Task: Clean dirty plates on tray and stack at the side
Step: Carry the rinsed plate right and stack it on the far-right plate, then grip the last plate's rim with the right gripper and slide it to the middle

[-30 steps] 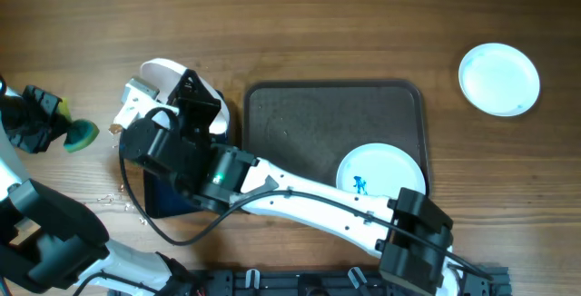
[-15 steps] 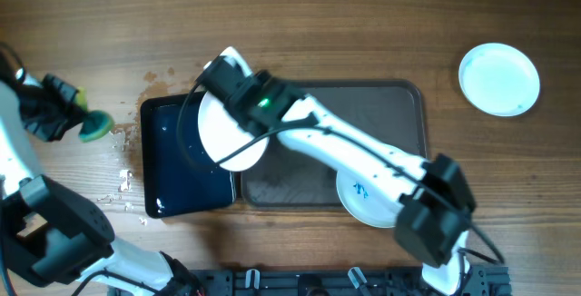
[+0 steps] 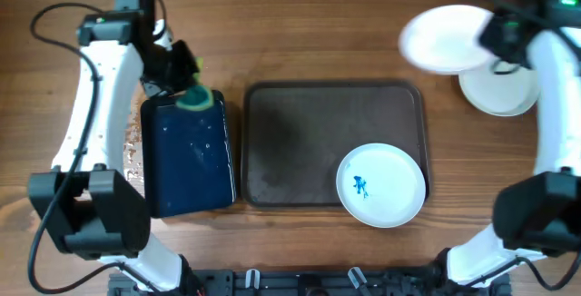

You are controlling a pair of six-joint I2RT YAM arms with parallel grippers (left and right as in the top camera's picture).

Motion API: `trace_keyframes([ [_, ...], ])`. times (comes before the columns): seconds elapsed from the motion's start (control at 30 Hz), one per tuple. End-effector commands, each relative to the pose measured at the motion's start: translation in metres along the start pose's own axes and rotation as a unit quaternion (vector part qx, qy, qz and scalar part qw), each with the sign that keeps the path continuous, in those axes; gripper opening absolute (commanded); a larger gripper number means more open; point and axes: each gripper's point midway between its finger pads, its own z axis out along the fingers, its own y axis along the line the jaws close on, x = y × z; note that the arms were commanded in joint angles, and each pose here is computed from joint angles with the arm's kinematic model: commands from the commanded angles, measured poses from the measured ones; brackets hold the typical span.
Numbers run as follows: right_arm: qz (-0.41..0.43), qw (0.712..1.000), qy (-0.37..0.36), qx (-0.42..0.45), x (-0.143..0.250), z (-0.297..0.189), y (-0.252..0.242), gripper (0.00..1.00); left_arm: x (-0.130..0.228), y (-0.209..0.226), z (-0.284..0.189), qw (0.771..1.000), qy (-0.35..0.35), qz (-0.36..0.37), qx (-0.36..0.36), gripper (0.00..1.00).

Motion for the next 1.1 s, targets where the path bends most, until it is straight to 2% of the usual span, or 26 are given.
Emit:
trace_keyframes([
  [0.0,0.103,0.992,0.067,-0.005,0.006,0.048,-0.064,0.04,0.004,-0.015,0.007,1.0,0.0,0.027,-0.007,0.04],
  [0.07,0.152,0.983,0.104,0.001,0.018,0.085,-0.101,0.04,0.006,-0.018,0.007,0.999,0.001,0.031,-0.007,0.04],
  [0.13,0.178,0.976,0.125,0.004,0.023,0.108,-0.116,0.04,0.006,-0.018,0.007,0.999,0.001,0.031,-0.007,0.04],
  [0.3,0.202,0.968,0.15,0.015,0.033,0.159,-0.12,0.04,0.01,-0.016,0.007,0.999,0.01,0.029,-0.011,0.04],
  [0.33,0.202,0.967,0.153,0.016,0.034,0.163,-0.12,0.09,0.011,-0.015,0.007,0.999,0.012,0.029,-0.012,0.04],
  [0.4,0.2,0.968,0.148,0.014,0.032,0.166,-0.12,0.36,0.012,-0.015,0.007,0.999,0.013,0.029,-0.013,0.04],
  [0.47,0.194,0.971,0.142,0.008,0.028,0.167,-0.118,0.42,0.012,-0.015,0.007,0.999,0.013,0.028,-0.013,0.04],
  [0.6,0.158,0.975,0.136,-0.074,0.012,0.157,-0.091,0.4,0.012,-0.015,0.007,0.999,0.013,0.029,-0.012,0.04],
  [0.7,0.082,0.973,0.128,-0.172,-0.001,0.111,-0.038,0.36,0.011,-0.013,0.007,0.999,0.01,0.034,-0.019,0.04],
  [0.73,0.028,0.968,0.123,-0.217,0.002,0.082,-0.007,0.36,0.009,-0.01,0.007,0.999,0.006,0.034,-0.028,0.04],
  [0.8,-0.049,0.957,0.145,-0.246,0.032,0.04,0.037,0.36,0.008,-0.008,0.007,0.999,0.003,0.034,-0.033,0.04],
  [0.87,-0.093,0.947,0.193,-0.237,0.077,0.014,0.074,0.25,0.007,-0.007,0.007,0.999,0.0,0.035,-0.035,0.04],
  [0.9,-0.1,0.951,0.215,-0.196,0.098,0.013,0.079,0.17,0.005,-0.008,0.007,0.999,-0.004,0.035,-0.034,0.04],
  [0.93,-0.103,0.955,0.231,-0.158,0.113,0.015,0.078,0.15,0.004,-0.009,0.007,0.999,-0.005,0.036,-0.033,0.04],
  [1.0,-0.101,0.946,0.277,-0.131,0.148,0.016,0.078,0.15,0.003,-0.007,0.007,0.999,-0.007,0.036,-0.037,0.04],
  [1.07,-0.106,0.945,0.284,-0.12,0.164,0.011,0.067,0.16,0.0,-0.005,0.007,0.998,-0.016,0.046,-0.044,0.04],
])
